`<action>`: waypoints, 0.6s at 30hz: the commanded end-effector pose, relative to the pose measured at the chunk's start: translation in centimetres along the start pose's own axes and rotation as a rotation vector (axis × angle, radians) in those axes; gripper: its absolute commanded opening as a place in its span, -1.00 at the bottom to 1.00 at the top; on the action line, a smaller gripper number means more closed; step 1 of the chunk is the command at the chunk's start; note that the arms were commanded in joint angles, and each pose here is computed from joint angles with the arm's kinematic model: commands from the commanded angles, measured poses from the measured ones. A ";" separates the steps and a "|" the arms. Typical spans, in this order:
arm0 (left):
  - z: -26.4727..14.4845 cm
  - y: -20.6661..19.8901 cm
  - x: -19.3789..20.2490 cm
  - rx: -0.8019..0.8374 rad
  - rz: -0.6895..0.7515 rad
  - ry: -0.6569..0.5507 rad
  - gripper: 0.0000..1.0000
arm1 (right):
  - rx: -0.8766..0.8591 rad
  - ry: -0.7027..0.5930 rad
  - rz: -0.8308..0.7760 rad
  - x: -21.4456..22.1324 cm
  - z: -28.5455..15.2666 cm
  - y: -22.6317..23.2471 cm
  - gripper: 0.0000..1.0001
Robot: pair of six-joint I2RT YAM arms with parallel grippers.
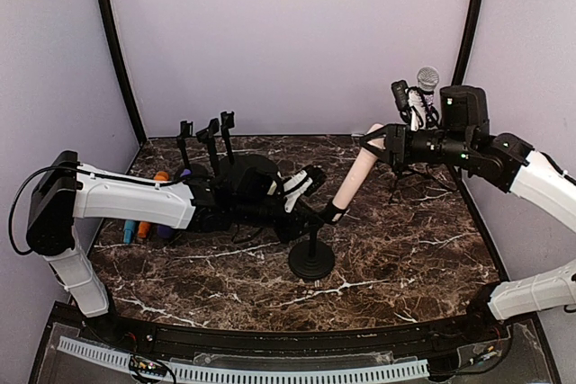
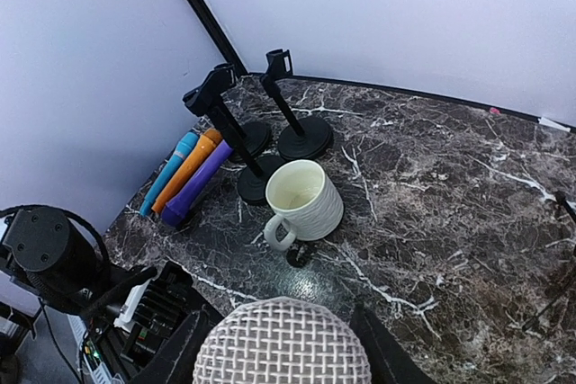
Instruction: Remove the microphone from the stand
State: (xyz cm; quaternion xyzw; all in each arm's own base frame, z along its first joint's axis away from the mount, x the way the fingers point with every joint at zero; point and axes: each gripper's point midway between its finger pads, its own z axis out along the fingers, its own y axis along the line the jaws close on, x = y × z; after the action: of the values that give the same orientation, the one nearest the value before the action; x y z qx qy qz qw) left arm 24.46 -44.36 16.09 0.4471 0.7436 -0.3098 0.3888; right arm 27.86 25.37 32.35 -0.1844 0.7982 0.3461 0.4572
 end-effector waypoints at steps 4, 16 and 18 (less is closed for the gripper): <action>-0.4 0.7 2.4 -0.032 0.001 0.088 -1.00 | 0.031 -0.159 0.117 -5.6 -2.3 0.3 -0.56; 0.2 1.0 3.0 -0.043 0.027 0.114 -1.00 | 0.234 -0.203 0.195 -7.0 -4.1 -2.6 -0.57; 0.3 1.0 2.8 -0.040 0.026 0.111 -1.00 | 0.241 -0.207 0.193 -7.1 -4.2 -2.7 -0.57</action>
State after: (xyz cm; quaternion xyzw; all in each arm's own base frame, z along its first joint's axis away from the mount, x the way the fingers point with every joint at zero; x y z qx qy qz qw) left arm 24.56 -44.33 15.97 0.4564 0.7392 -0.3001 0.3939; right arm 29.56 22.61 33.70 -0.0583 0.8369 0.3147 0.4440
